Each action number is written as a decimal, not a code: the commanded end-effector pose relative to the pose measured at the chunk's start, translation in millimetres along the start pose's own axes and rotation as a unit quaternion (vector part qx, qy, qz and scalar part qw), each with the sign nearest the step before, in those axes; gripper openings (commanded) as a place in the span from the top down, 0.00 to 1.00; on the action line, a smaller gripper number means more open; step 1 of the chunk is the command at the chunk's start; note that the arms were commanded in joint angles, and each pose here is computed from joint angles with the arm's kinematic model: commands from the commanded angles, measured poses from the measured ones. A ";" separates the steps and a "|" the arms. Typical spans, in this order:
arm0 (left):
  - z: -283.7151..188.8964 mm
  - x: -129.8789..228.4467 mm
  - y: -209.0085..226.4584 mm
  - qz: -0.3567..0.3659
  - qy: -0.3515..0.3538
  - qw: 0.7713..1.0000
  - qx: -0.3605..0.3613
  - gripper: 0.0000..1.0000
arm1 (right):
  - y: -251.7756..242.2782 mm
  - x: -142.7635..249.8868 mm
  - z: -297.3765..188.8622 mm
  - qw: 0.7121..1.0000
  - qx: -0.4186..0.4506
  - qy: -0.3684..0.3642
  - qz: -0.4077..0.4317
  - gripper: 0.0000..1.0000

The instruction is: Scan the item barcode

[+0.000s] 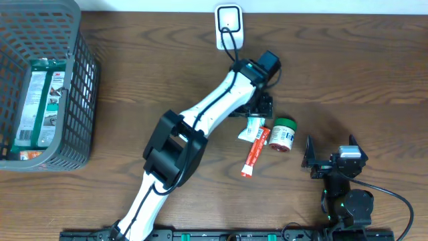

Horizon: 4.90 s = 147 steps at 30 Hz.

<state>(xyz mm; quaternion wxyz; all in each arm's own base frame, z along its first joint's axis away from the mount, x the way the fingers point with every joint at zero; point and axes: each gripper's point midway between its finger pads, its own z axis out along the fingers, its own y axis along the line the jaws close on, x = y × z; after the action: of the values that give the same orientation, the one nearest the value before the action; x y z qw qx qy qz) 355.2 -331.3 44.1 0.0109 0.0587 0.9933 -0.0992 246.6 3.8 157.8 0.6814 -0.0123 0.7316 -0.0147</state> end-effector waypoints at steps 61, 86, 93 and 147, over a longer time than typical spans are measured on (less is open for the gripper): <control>-247.5 -8.9 518.4 -0.269 -0.235 0.931 -0.068 0.08 | 0.8 1.5 0.1 1.000 -0.002 0.002 -0.003 0.01; -181.7 -10.0 523.2 -0.130 -0.161 0.977 -0.049 0.07 | 0.7 1.5 0.1 1.000 -0.001 0.002 -0.003 0.01; -141.6 -7.6 517.7 -0.114 -0.125 0.985 0.002 0.07 | 0.7 1.5 0.1 1.000 -0.001 0.002 -0.003 0.01; -120.9 -39.6 524.3 -0.109 -0.136 0.983 -0.057 0.11 | 0.7 1.5 0.1 1.000 -0.001 0.002 -0.003 0.01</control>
<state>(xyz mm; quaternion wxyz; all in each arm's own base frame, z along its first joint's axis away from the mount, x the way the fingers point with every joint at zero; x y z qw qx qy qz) 455.3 203.2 61.1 0.1400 -0.0892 0.9846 -0.0555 246.6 3.8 157.8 0.6814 -0.0123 0.7316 -0.0147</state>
